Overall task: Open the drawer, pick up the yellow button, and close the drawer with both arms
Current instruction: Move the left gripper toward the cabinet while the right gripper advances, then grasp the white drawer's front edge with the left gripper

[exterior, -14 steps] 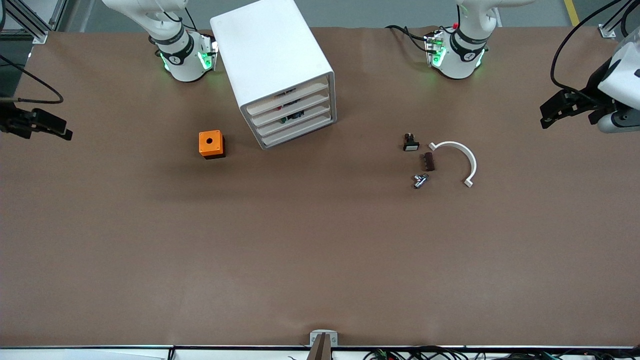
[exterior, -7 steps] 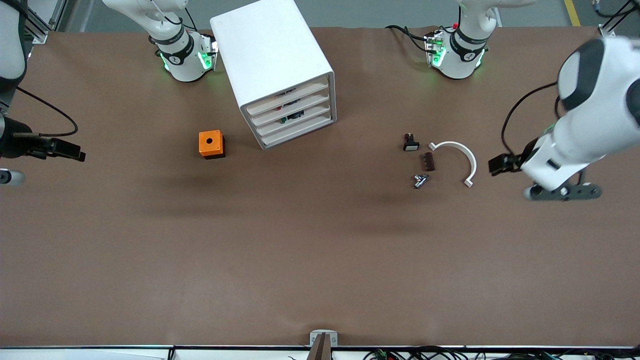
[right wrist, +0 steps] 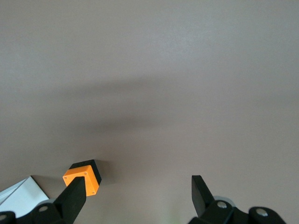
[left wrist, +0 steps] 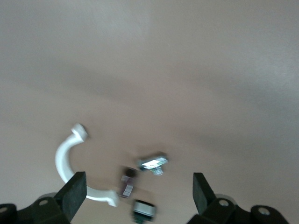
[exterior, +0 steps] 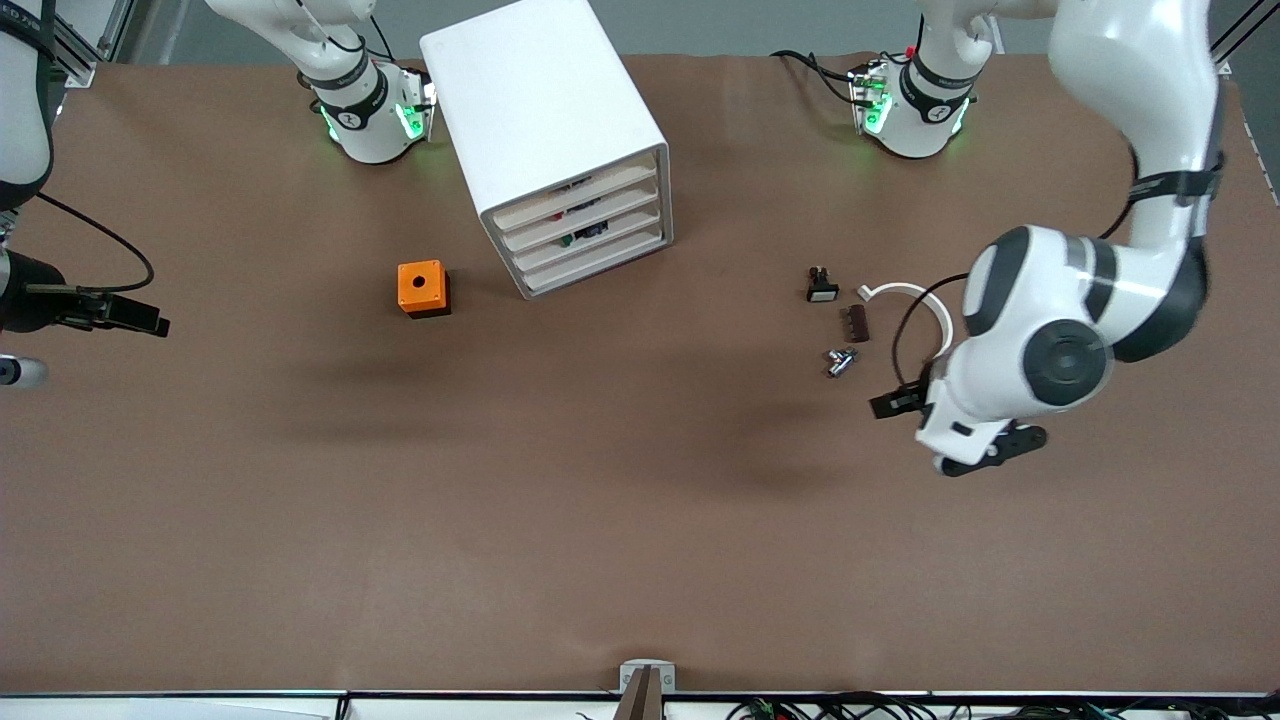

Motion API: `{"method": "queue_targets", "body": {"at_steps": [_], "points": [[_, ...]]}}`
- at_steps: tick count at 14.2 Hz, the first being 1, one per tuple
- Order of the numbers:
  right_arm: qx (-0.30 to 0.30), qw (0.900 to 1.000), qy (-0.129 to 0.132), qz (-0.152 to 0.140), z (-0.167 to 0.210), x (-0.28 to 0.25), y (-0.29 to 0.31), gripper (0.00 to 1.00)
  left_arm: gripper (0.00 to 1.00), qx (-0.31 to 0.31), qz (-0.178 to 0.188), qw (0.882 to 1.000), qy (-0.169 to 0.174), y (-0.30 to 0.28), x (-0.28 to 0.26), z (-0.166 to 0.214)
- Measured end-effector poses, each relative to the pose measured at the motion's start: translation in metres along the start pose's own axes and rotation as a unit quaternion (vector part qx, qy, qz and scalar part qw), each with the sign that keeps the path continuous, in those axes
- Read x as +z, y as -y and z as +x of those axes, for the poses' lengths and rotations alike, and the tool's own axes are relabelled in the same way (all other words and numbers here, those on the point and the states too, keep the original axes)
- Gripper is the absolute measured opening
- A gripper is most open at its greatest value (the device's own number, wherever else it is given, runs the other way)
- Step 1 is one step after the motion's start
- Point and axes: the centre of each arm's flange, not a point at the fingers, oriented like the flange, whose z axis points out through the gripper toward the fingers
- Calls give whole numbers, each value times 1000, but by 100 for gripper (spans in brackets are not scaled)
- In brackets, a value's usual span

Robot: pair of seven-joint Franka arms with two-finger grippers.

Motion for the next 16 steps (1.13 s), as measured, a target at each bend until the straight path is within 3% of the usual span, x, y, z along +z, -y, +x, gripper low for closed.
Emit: {"method": "queue_targets", "body": {"at_steps": [5, 9, 12, 16], "points": [[35, 999, 2, 12, 0, 0, 9, 100, 100, -116, 19, 993, 11, -87, 40, -55], [71, 997, 4, 10, -1, 1, 35, 100, 100, -209, 2, 976, 57, -139, 70, -100], [92, 996, 5, 5, -3, 2, 69, 100, 100, -296, -20, 948, 116, -164, 80, -121], [116, 993, 5, 1, -7, 4, 102, 100, 100, -403, -31, 890, 210, -174, 79, -130]]}}
